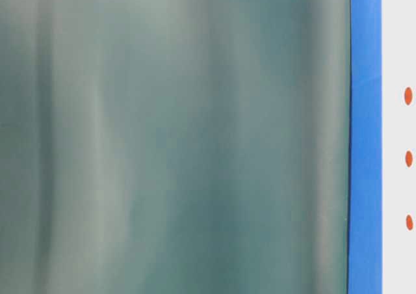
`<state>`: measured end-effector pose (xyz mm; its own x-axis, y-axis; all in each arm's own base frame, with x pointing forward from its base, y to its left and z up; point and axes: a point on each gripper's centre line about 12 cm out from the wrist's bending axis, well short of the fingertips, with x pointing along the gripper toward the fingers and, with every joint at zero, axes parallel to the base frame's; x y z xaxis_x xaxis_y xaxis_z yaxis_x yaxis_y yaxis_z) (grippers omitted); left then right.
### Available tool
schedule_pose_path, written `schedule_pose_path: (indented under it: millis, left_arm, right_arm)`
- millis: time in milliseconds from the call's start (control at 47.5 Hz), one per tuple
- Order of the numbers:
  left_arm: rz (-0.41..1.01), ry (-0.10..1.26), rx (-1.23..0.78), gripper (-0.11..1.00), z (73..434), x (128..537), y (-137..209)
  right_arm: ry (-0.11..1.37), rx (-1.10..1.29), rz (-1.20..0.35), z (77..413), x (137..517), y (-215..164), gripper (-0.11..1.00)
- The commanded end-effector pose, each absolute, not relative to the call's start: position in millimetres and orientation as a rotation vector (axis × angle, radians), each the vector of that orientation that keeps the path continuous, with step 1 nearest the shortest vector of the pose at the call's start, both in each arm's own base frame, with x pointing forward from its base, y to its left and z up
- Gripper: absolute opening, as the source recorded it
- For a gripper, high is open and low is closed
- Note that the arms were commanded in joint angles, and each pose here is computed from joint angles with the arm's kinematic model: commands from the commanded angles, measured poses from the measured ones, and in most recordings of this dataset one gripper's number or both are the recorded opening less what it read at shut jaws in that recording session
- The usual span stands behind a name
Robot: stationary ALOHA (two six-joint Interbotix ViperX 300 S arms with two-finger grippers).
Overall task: Touch the tip of the soldering iron to the tip of the solder at the mark.
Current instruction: 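Lift both held tools and move them over the red-dot strip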
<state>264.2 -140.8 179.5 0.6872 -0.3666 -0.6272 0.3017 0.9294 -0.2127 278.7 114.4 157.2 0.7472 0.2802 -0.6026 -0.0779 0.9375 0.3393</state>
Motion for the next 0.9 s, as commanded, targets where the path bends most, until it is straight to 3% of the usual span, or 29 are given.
schedule_pose_path:
  millis: [0, 400, 884]
  left_arm:
    - [-0.361, 0.699, -0.115, 0.02, 197, 268, -137]
    - [-0.235, 0.718, -0.198, 0.02, 199, 281, -107]
    - [0.154, 0.749, -0.328, 0.02, 203, 300, 9]
  right_arm:
    - [0.683, 0.305, 0.213, 177, 284, 113, 0.07]
    - [0.731, 0.330, 0.118, 182, 294, 80, 0.07]
    - [0.754, 0.302, -0.161, 207, 321, -30, 0.07]
